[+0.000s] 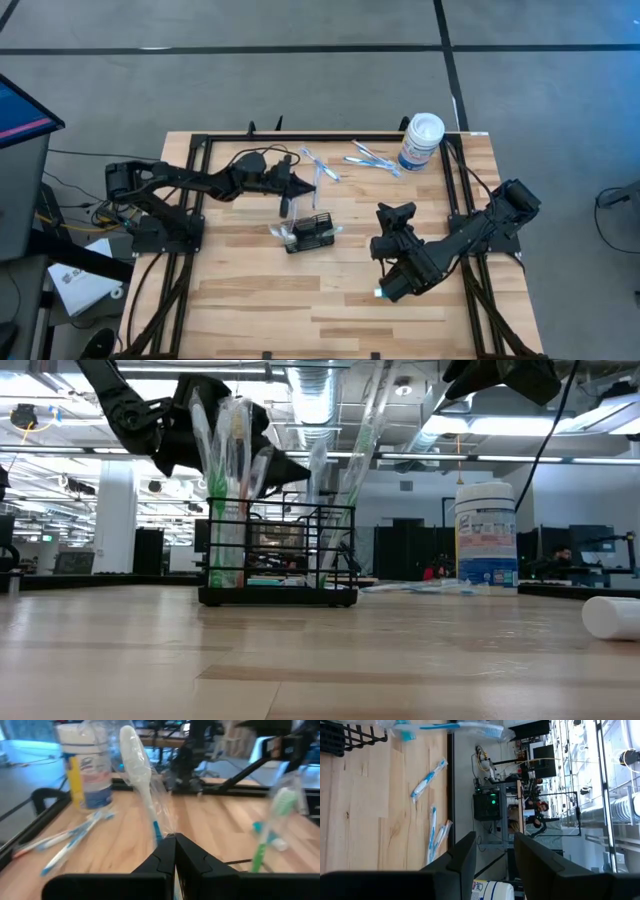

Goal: Pick & Place toothbrushing station
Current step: Put the blue toothbrush into the wire organizer

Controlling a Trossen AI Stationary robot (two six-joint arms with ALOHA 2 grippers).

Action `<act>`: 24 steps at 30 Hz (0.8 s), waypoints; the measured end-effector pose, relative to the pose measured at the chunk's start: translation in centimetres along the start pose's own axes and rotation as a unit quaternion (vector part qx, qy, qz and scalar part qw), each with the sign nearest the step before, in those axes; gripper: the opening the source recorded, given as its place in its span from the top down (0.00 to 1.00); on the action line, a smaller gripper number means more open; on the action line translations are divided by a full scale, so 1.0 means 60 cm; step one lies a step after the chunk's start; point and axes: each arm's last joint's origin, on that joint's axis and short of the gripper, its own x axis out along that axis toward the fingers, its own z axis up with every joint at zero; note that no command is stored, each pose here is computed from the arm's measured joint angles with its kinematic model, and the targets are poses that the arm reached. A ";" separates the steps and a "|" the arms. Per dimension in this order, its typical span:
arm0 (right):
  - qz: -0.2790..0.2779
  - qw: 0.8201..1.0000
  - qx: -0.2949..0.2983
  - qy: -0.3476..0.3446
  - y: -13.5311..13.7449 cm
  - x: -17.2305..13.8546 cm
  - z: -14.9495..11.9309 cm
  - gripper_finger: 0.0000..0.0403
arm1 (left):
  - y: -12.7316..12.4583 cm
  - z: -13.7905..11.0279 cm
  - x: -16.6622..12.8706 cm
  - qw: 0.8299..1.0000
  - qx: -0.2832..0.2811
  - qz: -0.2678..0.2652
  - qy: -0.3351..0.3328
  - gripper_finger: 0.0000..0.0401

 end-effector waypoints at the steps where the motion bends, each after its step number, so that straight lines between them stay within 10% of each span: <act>1: 0.000 1.000 0.000 0.000 0.000 0.000 0.000 0.70 | -0.002 0.001 0.000 1.000 0.001 -0.006 -0.002 1.00; 24: 0.001 1.000 0.008 0.000 0.000 0.000 0.000 0.70 | -0.017 0.018 0.001 0.996 0.010 -0.080 -0.047 1.00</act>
